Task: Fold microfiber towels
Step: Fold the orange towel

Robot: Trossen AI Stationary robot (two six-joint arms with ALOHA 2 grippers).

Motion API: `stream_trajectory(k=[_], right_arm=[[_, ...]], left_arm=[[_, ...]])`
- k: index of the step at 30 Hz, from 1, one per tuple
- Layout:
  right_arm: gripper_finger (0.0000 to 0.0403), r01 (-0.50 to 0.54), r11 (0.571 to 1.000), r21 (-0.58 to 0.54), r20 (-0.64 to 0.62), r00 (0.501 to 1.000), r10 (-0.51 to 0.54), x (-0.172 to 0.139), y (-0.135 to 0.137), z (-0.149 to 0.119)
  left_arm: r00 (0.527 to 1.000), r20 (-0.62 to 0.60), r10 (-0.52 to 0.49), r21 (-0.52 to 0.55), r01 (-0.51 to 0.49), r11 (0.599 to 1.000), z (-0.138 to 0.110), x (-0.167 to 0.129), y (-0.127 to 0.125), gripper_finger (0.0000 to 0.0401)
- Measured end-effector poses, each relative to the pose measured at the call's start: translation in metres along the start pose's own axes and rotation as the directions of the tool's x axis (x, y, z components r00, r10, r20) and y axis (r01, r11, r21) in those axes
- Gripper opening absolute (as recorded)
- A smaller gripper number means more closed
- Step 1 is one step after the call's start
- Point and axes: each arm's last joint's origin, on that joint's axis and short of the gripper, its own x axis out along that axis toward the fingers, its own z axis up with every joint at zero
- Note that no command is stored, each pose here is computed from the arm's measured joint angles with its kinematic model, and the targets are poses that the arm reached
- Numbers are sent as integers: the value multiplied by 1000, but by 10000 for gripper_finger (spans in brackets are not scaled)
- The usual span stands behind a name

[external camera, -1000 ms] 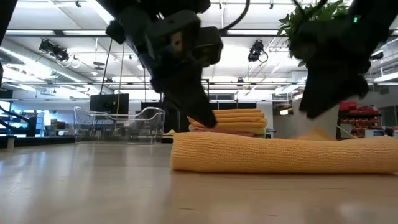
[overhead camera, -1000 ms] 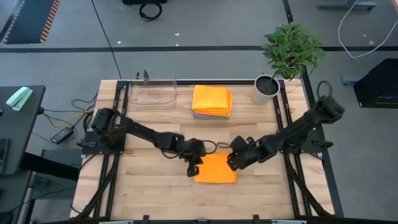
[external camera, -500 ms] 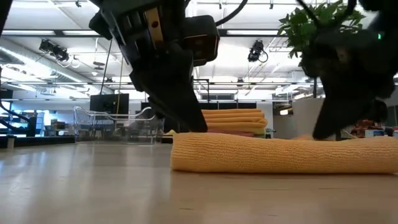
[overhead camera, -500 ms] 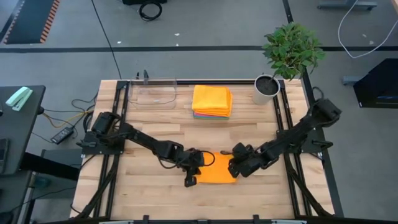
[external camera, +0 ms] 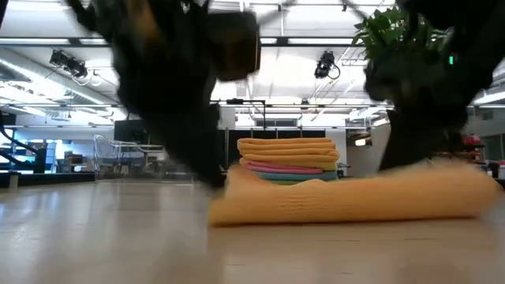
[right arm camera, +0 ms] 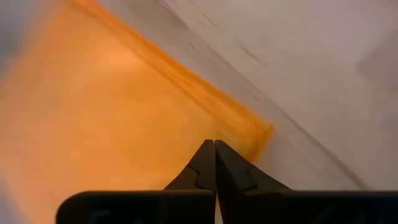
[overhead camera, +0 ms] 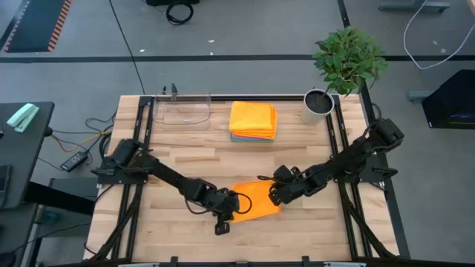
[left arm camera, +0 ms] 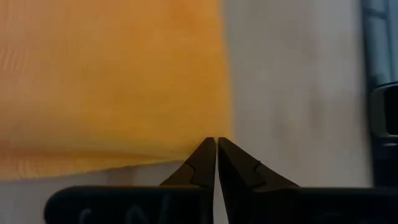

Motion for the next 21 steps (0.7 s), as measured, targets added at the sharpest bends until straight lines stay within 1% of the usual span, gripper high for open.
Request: stream_trajectory(k=[2, 6, 8, 10, 12, 13, 16, 17, 18, 19, 21], right_arm=[[4, -45, 998, -39, 20, 999, 46, -10, 3, 7], [13, -115, 990, -86, 32, 993, 118, -33, 4, 15], [26, -175, 977, -122, 15, 984, 178, -43, 7, 15], [43, -225, 957, -185, -18, 974, 225, -50, 11, 8], [65, -279, 918, -283, -47, 960, 277, -51, 19, -4], [78, -301, 890, -344, -58, 952, 299, -51, 24, -12], [125, -372, 770, -518, -82, 918, 388, -51, 38, -34], [142, -382, 731, -566, -92, 910, 404, -51, 41, -41], [159, -381, 703, -600, -97, 907, 409, -51, 43, -46], [175, -370, 690, -622, -94, 910, 403, -51, 46, -51], [204, -332, 678, -655, -85, 925, 371, -49, 47, -58]], left_arm=[[999, 49, -2, 5, 2, 1000, 7, -11, -3, 24], [987, 155, 34, 35, -40, 999, 24, -34, -2, 10], [982, 181, 48, 52, -58, 997, 28, -41, 0, 8], [979, 202, 34, 84, -52, 995, 30, -42, -1, 14], [984, 179, 17, 160, -46, 986, 25, -39, -7, 33], [985, 171, 8, 208, -44, 977, 21, -34, -10, 47], [993, 120, 3, 364, -47, 930, 8, -24, -19, 93], [992, 128, -11, 399, -41, 916, 6, -22, -23, 111], [990, 137, -20, 421, -40, 906, 6, -21, -26, 127], [990, 137, -12, 437, -50, 898, 4, -21, -28, 144], [988, 153, 11, 451, -80, 889, 1, -18, -31, 176]])
